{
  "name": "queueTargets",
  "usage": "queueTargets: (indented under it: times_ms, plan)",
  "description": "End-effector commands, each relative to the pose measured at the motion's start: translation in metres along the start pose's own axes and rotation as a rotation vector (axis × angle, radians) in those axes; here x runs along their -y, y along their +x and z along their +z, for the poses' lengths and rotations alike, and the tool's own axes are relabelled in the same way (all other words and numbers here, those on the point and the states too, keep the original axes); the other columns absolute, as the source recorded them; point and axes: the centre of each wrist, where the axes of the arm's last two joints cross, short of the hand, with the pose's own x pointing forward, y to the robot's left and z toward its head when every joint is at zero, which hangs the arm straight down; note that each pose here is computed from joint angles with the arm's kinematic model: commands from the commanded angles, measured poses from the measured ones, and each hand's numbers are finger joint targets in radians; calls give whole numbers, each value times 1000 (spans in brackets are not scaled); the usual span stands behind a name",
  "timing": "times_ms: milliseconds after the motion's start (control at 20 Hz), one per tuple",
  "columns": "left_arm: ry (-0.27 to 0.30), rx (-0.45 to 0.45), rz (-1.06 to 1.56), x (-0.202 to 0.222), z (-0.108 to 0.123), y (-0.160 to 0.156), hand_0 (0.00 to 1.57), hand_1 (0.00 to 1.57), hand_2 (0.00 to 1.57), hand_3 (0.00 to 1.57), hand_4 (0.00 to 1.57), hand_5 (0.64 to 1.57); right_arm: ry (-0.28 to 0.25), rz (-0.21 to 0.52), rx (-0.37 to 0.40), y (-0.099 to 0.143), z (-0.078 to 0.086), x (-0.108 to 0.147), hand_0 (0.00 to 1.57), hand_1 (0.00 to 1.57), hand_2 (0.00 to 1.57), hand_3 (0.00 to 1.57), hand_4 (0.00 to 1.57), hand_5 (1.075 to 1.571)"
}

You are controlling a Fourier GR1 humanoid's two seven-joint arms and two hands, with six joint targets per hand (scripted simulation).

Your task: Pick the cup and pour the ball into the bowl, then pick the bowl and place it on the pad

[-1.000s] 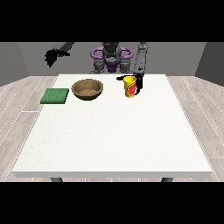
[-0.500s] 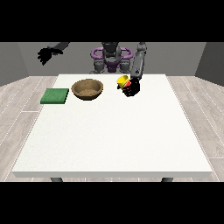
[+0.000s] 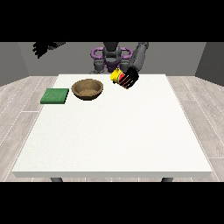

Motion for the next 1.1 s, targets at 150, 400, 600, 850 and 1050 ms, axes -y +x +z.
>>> queueTargets:
  times_ms: [150, 400, 600, 850, 1050]
  plan:
    - [-124, 36, -349, 19, -25, 34, 1313, 1313, 1571, 1571, 1199, 1559, -45, 10, -118, -17, -8, -11, 0, 0, 0, 0, 618, 1565]
    - [-136, 114, -611, 11, -48, 43, 1221, 1221, 1571, 1456, 1140, 1568, -97, -8, -106, -27, 6, 10, 0, 0, 0, 0, 640, 1566]
    - [-249, 93, -709, 51, -22, 72, 800, 800, 1571, 1227, 1074, 1568, -115, 19, -199, -28, 14, 19, 0, 0, 0, 0, 638, 1563]
    - [-189, 97, -814, 54, -31, 116, 799, 799, 1571, 1211, 948, 1569, -85, -20, -139, -29, -11, 16, 0, 0, 0, 0, 657, 1562]
    - [-221, 132, -939, 61, -16, 130, 448, 448, 1565, 1214, 759, 1569, -31, -21, -174, -37, -24, -4, 0, 0, 0, 0, 665, 1561]
